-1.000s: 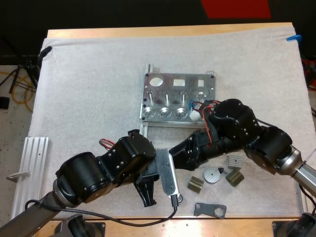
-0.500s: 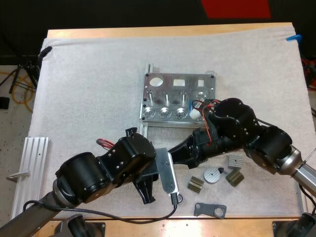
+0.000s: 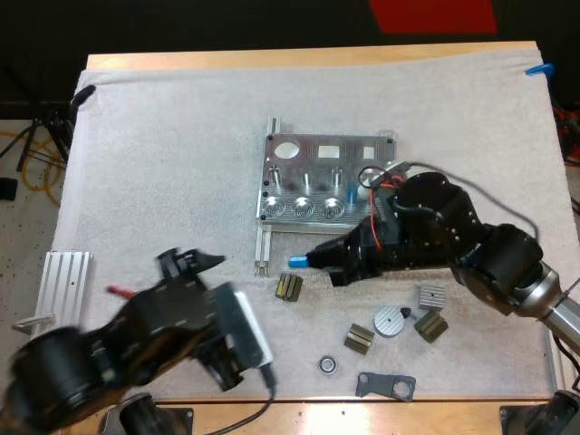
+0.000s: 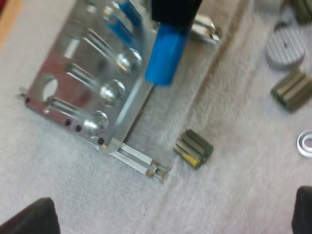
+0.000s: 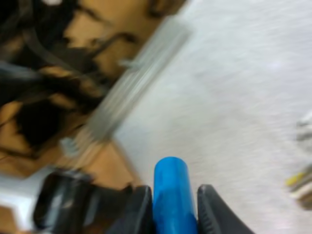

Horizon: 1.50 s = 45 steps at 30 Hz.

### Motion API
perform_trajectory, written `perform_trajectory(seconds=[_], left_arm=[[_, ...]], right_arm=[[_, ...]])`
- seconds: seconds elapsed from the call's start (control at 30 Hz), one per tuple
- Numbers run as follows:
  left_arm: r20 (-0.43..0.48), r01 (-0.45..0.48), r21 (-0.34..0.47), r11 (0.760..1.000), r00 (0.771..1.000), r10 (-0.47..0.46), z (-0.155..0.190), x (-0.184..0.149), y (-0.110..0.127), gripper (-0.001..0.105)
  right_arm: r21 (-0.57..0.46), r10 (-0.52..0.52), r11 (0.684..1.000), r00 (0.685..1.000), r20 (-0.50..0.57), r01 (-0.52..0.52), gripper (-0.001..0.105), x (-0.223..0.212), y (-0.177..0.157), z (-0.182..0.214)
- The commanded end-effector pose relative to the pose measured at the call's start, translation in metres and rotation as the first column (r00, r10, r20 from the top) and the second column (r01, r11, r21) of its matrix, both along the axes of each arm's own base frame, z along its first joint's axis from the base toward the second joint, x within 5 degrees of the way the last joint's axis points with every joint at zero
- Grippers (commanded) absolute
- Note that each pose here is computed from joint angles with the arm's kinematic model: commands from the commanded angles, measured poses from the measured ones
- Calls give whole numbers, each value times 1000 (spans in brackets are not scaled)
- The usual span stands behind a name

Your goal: Load cells from left to right

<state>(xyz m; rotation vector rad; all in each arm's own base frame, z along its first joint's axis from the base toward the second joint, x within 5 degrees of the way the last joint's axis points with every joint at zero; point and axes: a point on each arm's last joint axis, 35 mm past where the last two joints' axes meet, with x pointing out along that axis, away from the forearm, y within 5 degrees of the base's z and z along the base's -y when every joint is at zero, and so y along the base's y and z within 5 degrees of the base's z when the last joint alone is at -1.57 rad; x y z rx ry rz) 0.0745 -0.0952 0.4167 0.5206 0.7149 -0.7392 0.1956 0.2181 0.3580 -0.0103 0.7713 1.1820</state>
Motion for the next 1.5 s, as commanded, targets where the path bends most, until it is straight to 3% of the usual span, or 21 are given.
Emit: perform_trajectory(seconds=[0.0,0.2,0.37,0.47,0.57,0.77,0.9,1.03,1.13,1.23,1.47], left_arm=[[2,-50,-38,998,999,50,3,-5,8,94],[-13,-139,-128,982,990,139,-10,-21,32,94],[-47,-215,-244,945,977,210,-29,-27,41,94],[-65,-239,-267,934,971,230,-40,-28,42,94],[-63,-256,-269,929,967,248,-45,-28,43,94],[-40,-254,-305,918,966,254,-42,-26,41,94],[-25,-245,-340,908,967,252,-38,-24,39,94],[-19,-242,-356,903,968,252,-37,-23,38,94],[-19,-242,-356,903,968,252,-37,-23,38,94],[-19,-242,-356,903,968,252,-37,-23,38,94],[-19,-242,-356,903,968,252,-37,-23,38,94]], right_arm=[[-73,-21,997,998,56,25,0,2,-2,5],[-311,-91,942,987,134,129,0,16,2,12],[-455,-177,860,971,158,231,0,44,10,9],[-513,-224,818,965,133,261,0,66,8,5],[-558,-282,773,952,124,301,0,89,1,1],[-626,-355,713,933,67,316,0,128,-10,-23],[-669,-355,684,934,44,291,0,141,-12,-42],[-726,-346,625,936,70,286,0,149,-9,-61],[-753,-337,599,939,71,272,0,154,-8,-73],[-787,-335,548,936,105,285,0,159,-7,-82],[-810,-317,531,945,84,250,0,164,-4,-99]])
